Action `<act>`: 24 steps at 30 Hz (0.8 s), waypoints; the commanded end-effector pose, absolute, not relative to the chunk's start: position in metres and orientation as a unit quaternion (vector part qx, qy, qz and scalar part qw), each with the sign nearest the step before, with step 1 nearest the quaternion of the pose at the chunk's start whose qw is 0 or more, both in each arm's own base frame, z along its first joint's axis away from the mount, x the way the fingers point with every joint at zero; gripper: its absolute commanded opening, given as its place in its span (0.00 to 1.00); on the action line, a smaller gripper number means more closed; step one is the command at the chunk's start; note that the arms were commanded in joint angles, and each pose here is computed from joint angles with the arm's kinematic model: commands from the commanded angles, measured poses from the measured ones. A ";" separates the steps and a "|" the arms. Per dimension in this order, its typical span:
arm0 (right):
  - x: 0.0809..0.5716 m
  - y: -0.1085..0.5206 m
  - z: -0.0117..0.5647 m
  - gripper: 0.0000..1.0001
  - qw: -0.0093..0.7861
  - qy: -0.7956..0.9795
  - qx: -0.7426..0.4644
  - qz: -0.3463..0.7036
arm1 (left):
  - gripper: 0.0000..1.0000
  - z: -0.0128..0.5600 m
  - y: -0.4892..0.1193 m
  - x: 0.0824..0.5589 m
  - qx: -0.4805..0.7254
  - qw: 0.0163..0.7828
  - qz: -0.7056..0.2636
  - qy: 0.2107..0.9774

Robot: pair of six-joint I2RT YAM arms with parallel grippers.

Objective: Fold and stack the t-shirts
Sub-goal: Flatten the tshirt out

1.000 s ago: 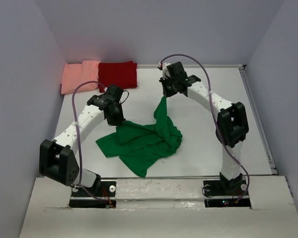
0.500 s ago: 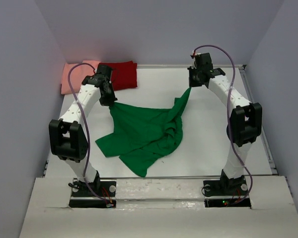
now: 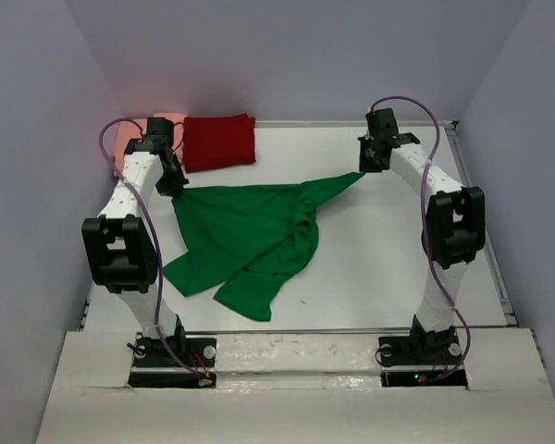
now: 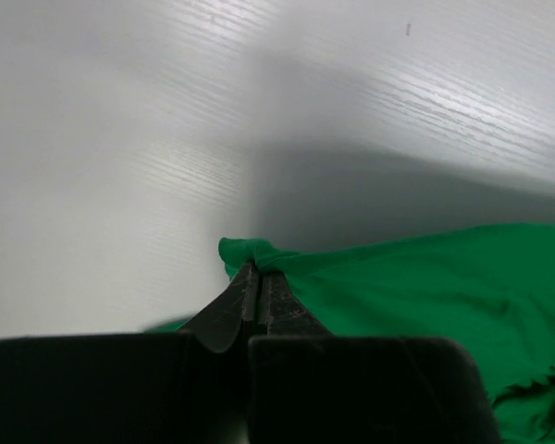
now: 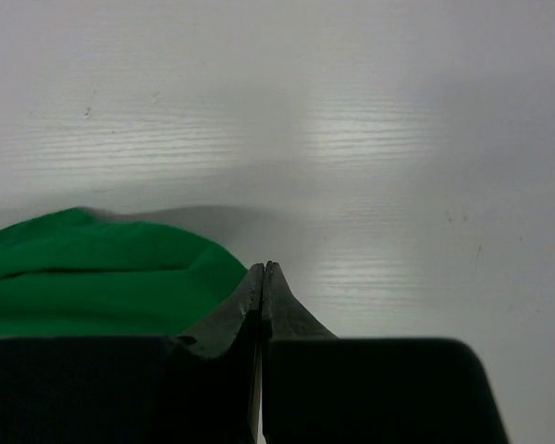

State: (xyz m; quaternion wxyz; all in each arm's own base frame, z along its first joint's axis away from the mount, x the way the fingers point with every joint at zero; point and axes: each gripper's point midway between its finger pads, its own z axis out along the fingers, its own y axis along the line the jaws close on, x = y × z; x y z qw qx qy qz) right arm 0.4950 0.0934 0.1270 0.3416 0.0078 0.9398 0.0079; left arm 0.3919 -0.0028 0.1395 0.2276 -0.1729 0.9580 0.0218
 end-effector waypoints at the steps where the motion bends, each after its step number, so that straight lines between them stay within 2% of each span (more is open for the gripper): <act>1: 0.492 0.072 0.105 0.00 0.318 0.946 0.040 -0.039 | 0.00 0.161 0.026 0.394 -0.185 0.254 0.044 0.948; 8: 0.492 0.060 0.084 0.00 0.288 0.955 0.051 -0.055 | 0.00 0.152 0.045 0.390 -0.197 0.245 0.050 0.948; 19: 0.453 0.049 0.053 0.00 0.223 0.970 0.059 -0.079 | 0.00 0.152 0.067 0.387 -0.205 0.243 0.063 0.946; 21: 0.453 0.054 0.054 0.00 0.226 0.970 0.060 -0.065 | 0.00 0.152 0.071 0.389 -0.208 0.244 0.064 0.945; 24: 0.475 0.069 0.072 0.00 0.273 0.960 0.051 -0.021 | 0.00 0.153 0.071 0.395 -0.210 0.245 0.058 0.945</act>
